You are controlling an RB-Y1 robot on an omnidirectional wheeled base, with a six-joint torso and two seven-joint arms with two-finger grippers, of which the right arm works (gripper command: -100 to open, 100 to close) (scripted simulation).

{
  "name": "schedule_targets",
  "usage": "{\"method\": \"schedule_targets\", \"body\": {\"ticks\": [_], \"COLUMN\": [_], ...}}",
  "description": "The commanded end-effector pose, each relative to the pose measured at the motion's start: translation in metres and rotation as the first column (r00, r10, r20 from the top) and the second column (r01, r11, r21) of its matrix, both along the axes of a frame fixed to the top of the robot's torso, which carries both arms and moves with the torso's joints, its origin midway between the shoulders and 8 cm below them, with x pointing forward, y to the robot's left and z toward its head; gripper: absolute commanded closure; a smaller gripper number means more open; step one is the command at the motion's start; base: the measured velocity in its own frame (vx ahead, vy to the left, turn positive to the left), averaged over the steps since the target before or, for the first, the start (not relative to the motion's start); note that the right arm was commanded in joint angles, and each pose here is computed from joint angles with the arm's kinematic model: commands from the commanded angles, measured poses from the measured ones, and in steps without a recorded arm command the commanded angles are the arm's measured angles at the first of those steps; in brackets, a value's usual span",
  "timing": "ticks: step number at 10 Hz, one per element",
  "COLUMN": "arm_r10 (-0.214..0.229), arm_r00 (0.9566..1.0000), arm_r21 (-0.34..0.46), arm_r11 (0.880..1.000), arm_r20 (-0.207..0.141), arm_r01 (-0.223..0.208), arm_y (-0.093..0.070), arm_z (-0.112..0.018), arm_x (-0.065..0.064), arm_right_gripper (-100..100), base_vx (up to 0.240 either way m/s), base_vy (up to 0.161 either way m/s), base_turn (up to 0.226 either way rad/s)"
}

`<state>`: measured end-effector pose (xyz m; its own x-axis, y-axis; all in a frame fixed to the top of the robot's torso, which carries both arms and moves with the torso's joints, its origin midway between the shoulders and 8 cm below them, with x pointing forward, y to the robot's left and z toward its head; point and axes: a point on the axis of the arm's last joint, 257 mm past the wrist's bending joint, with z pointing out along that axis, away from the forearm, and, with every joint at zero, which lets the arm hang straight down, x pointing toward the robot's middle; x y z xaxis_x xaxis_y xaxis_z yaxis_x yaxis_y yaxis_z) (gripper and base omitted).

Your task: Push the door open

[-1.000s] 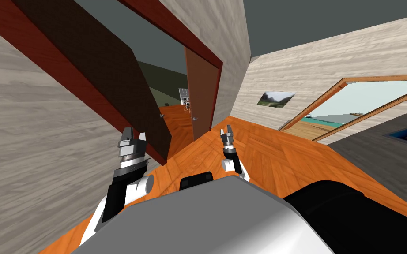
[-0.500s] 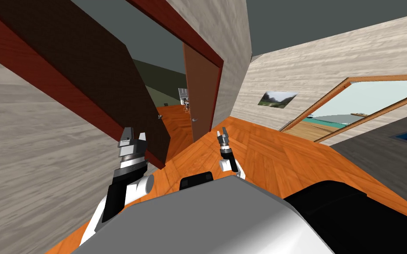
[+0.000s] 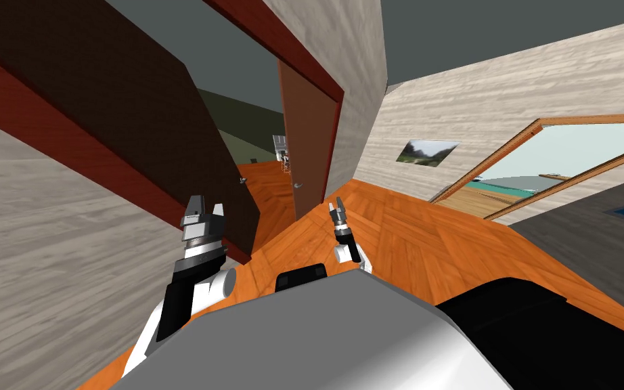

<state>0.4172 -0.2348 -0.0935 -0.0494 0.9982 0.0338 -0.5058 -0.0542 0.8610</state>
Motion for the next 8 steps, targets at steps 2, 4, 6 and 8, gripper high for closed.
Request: {"method": "schedule_targets", "body": {"ticks": [2,4,6,8], "arm_r10": [0.026,0.055,0.094,0.114], "arm_r00": [0.9995,0.9976,0.9927,0.9893], "arm_r21": [-0.002,-0.006,-0.010,-0.012], "arm_r11": [1.000,0.998,0.995,0.993], "arm_r20": [-0.020,-0.043,-0.075,-0.091], "arm_r01": [-0.026,-0.055,-0.095,-0.116], "arm_y": [0.010,0.021,0.037,0.045], "arm_z": [-0.014,-0.029,-0.050,-0.060], "arm_x": [0.006,0.012,0.019,0.022], "arm_right_gripper": [-100,-100,-100,-100], "base_vx": [0.092,0.133,0.179,0.149], "base_vy": [-0.024,-0.019,-0.026,-0.025], "base_turn": [-0.005,-0.006,-0.011,-0.004]}}
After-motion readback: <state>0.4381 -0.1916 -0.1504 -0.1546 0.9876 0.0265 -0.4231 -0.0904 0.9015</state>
